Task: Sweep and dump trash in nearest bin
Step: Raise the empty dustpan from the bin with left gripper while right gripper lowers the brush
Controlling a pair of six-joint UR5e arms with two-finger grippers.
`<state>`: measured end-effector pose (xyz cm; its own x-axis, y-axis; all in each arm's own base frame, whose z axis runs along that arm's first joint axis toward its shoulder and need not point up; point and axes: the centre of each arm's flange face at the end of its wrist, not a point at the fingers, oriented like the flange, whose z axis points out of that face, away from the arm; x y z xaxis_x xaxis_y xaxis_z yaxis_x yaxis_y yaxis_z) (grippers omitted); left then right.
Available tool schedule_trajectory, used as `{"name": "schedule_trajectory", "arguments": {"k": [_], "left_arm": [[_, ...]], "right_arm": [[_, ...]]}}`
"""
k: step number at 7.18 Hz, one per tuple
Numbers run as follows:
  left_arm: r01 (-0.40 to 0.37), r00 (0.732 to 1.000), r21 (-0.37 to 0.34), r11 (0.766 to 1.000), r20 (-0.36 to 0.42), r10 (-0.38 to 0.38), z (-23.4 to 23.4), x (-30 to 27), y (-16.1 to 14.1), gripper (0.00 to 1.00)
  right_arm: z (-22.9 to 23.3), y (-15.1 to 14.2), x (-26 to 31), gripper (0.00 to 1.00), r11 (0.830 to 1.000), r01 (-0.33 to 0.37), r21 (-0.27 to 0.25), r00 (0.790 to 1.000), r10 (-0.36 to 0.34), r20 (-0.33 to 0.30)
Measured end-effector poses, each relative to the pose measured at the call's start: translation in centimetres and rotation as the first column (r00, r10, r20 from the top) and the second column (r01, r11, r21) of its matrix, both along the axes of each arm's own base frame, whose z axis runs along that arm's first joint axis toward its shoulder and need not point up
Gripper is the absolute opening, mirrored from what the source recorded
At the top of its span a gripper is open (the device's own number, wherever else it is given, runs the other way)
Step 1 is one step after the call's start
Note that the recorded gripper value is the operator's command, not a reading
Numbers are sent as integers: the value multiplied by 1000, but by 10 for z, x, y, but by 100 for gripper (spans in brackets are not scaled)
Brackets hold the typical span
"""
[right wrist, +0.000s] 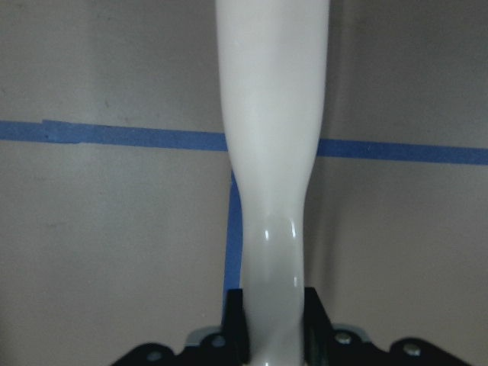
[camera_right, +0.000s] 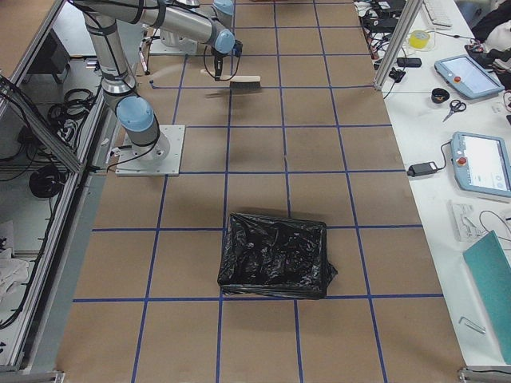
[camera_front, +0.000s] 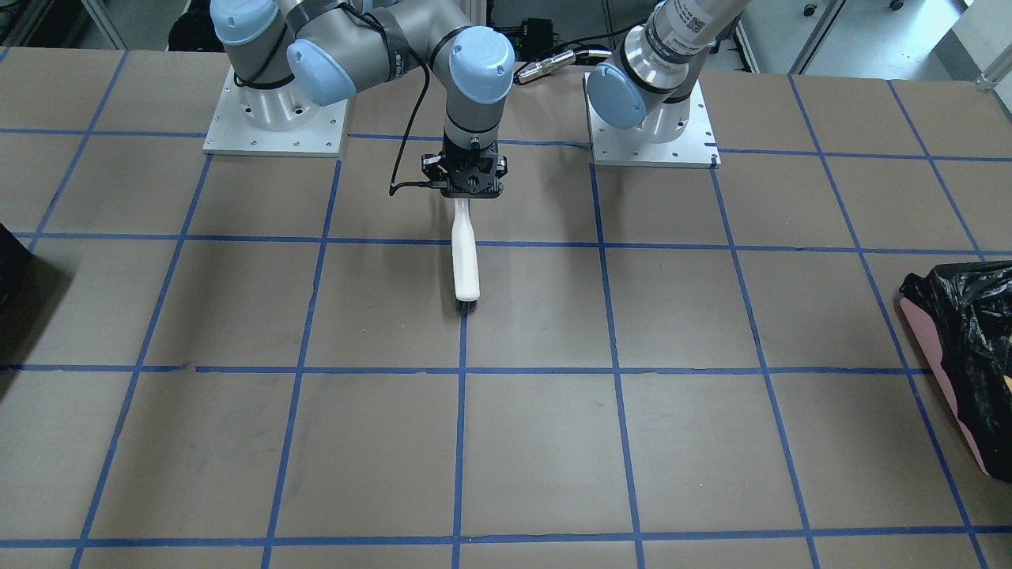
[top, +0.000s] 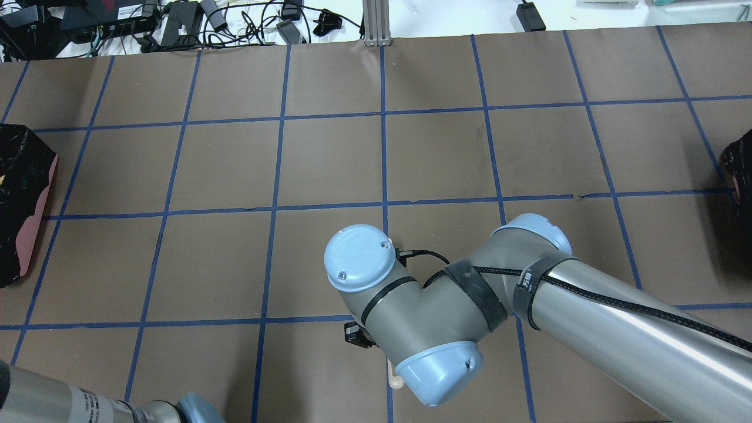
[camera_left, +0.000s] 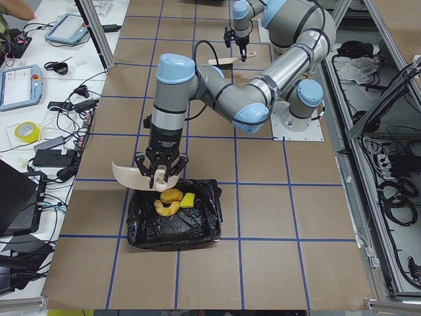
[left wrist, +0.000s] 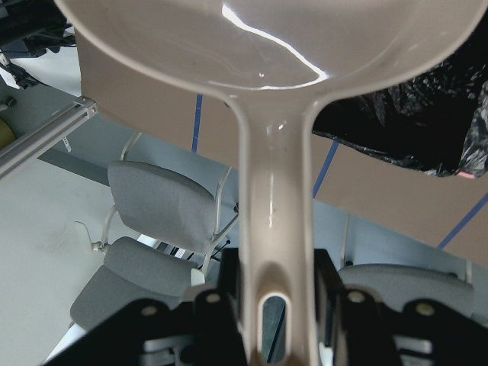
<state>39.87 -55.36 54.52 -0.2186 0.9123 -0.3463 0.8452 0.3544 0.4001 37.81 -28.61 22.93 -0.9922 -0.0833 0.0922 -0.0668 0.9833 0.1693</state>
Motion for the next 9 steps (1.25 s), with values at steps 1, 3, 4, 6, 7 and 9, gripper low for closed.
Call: {"name": "schedule_trajectory", "arguments": {"k": [1, 3, 4, 6, 7, 9], "left_arm": [[-33, 998, -10, 999, -55, 33, 7, -36, -8, 0], [-123, 976, -36, 992, -186, 115, 11, -100, -22, 0], [-191, 946, -42, 981, -273, 172, 3, -130, -28, 0], [-317, 876, -28, 948, -391, 281, -21, -199, -38, 0], [-367, 848, -24, 930, -419, 324, -27, -232, -42, 0], [-475, 783, -15, 880, -464, 415, -37, -292, -50, 0]], "right_arm": [[0, 0, 0, 92, 1000, -1, -4, 1000, 1, 2], [1, -1, 0, 95, 1000, -4, -6, 1000, 4, 4], [2, -1, 0, 97, 1000, -4, -9, 1000, 4, 5], [4, -2, 1, 98, 1000, -4, -16, 1000, 4, 9], [5, -3, 1, 98, 1000, -3, -18, 1000, 3, 11], [8, -5, 1, 100, 1000, -4, -26, 1000, 4, 10]]}}
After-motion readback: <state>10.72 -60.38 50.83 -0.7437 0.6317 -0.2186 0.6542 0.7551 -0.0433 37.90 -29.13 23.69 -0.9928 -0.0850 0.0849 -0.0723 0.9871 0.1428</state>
